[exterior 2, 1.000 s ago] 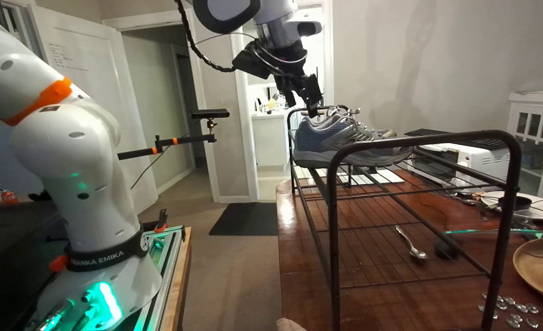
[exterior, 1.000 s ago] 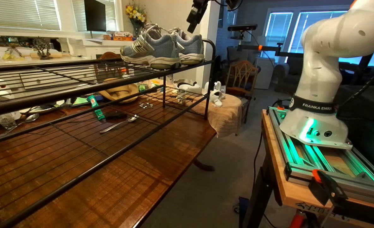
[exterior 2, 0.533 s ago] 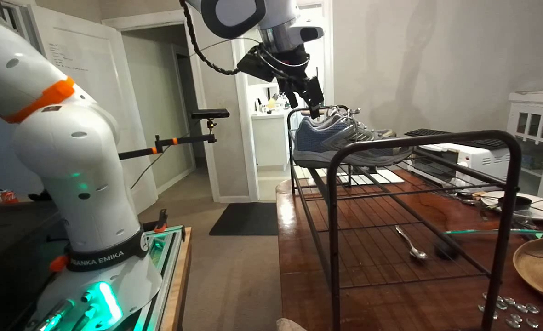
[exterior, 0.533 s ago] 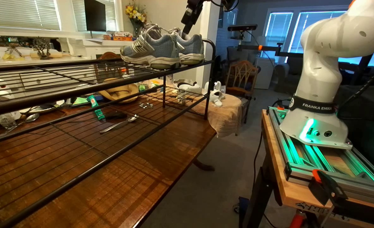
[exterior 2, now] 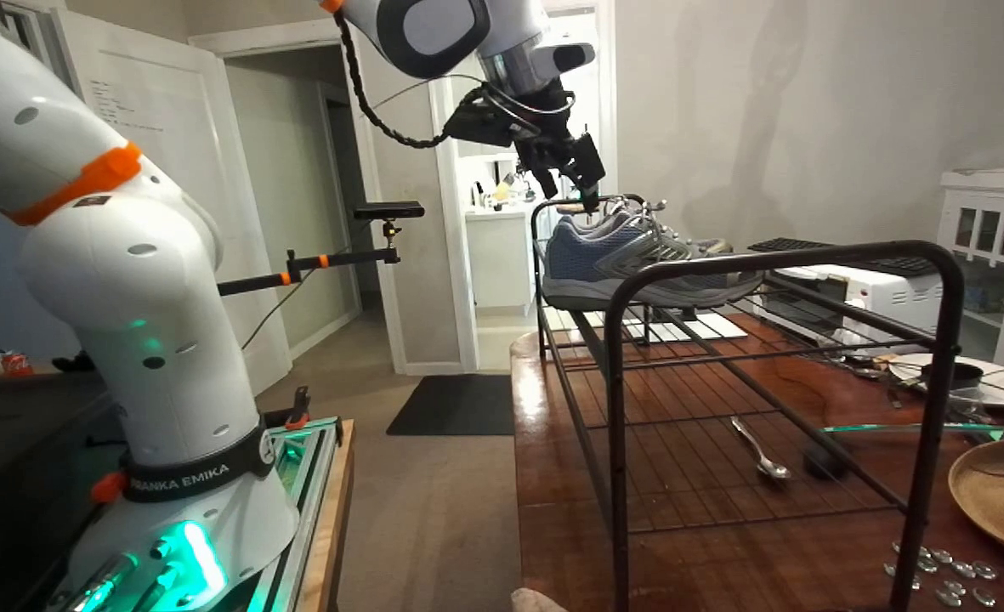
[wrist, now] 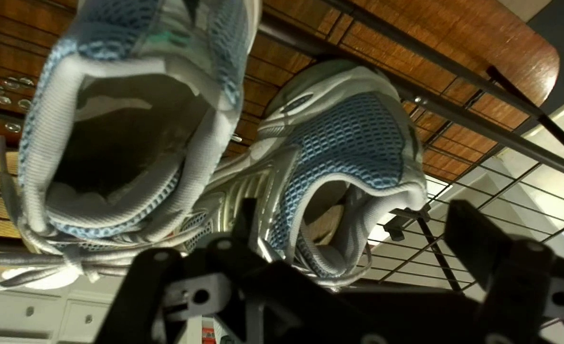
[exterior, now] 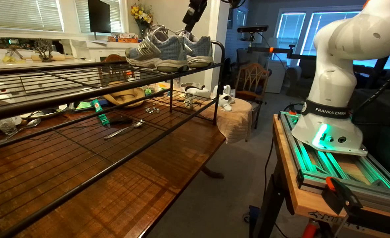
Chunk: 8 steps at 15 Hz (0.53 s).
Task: Move the left shoe to the right
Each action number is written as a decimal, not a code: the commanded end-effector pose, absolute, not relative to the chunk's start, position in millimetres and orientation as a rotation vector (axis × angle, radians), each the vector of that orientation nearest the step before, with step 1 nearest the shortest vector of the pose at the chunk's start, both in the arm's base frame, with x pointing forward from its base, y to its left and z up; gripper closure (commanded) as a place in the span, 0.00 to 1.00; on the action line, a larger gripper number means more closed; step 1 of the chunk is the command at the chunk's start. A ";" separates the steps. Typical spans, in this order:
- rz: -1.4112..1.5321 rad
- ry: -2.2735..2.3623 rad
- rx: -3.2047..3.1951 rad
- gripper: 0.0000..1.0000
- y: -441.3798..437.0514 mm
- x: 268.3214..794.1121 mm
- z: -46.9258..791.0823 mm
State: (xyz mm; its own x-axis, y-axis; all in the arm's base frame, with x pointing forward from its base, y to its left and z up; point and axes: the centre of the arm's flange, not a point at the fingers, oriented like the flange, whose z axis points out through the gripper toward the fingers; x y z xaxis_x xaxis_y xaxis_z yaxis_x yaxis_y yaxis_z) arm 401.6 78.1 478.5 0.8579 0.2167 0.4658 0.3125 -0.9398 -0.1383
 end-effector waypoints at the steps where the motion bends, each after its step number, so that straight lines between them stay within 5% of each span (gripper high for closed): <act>1: -0.686 -0.375 -2.889 0.00 96.7 418.4 470.9; 8: -0.757 -0.291 -2.911 0.00 121.7 436.1 466.1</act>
